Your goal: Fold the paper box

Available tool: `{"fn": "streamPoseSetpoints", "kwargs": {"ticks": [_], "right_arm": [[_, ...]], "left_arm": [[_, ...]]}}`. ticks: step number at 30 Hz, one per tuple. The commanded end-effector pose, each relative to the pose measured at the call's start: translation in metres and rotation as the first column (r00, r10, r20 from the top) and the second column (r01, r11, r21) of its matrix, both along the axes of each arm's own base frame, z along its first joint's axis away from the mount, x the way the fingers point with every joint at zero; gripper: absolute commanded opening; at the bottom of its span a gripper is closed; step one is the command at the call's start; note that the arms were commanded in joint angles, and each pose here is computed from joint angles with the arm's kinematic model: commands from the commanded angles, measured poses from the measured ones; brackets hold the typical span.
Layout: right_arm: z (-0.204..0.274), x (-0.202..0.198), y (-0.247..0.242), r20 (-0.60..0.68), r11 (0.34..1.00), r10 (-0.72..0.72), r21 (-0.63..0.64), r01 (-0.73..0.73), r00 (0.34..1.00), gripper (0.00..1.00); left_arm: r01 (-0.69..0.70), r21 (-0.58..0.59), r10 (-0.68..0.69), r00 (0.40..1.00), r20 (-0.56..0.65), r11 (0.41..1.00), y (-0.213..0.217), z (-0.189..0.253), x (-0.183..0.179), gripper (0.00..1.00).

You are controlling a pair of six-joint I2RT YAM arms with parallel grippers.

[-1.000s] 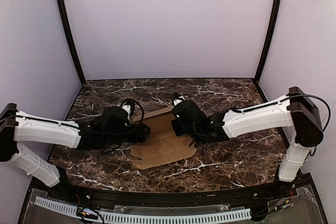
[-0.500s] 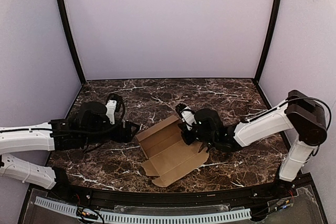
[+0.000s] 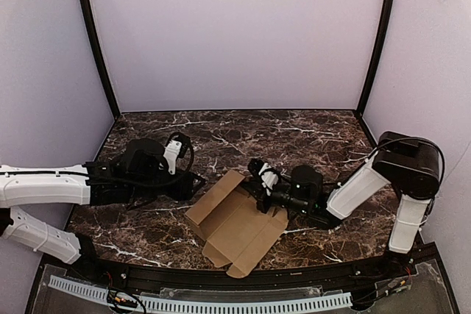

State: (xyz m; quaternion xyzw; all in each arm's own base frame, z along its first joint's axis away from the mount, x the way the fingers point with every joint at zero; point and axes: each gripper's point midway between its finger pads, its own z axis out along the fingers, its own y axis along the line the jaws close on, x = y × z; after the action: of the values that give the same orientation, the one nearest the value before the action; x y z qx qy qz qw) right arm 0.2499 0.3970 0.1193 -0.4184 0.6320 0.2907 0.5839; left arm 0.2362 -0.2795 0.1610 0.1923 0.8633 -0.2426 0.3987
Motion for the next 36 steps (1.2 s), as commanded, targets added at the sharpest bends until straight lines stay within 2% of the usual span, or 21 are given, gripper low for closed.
{"fn": "streamPoseSetpoints", "kwargs": {"ticks": [1,10,14,24,33,36], "right_arm": [[0.011,-0.005,0.008,0.071,0.994,0.060,0.087,-0.066,0.996,0.00],[-0.013,0.001,0.017,0.053,0.996,0.060,0.057,-0.063,0.997,0.00],[-0.021,0.003,0.020,0.047,0.997,0.058,0.053,-0.060,0.997,0.00],[-0.041,0.001,0.023,0.003,0.997,0.078,0.028,-0.078,0.997,0.00],[-0.059,-0.002,0.023,-0.030,0.996,0.092,0.003,-0.092,0.995,0.00],[-0.063,-0.001,0.023,-0.040,0.996,0.085,0.001,-0.085,0.996,0.07]], "left_arm": [[0.093,-0.080,-0.091,0.995,0.028,0.992,-0.031,0.023,0.002,0.47],[0.169,-0.102,-0.171,0.985,-0.004,0.980,-0.059,0.015,0.004,0.10],[0.219,-0.129,-0.224,0.974,-0.026,0.967,-0.075,0.008,0.001,0.01],[0.246,-0.147,-0.256,0.965,-0.056,0.958,-0.097,-0.021,0.008,0.00],[0.234,-0.096,-0.245,0.961,-0.128,0.968,-0.096,-0.062,0.008,0.00],[0.231,-0.092,-0.243,0.959,-0.146,0.969,-0.095,-0.068,0.006,0.00]]}}
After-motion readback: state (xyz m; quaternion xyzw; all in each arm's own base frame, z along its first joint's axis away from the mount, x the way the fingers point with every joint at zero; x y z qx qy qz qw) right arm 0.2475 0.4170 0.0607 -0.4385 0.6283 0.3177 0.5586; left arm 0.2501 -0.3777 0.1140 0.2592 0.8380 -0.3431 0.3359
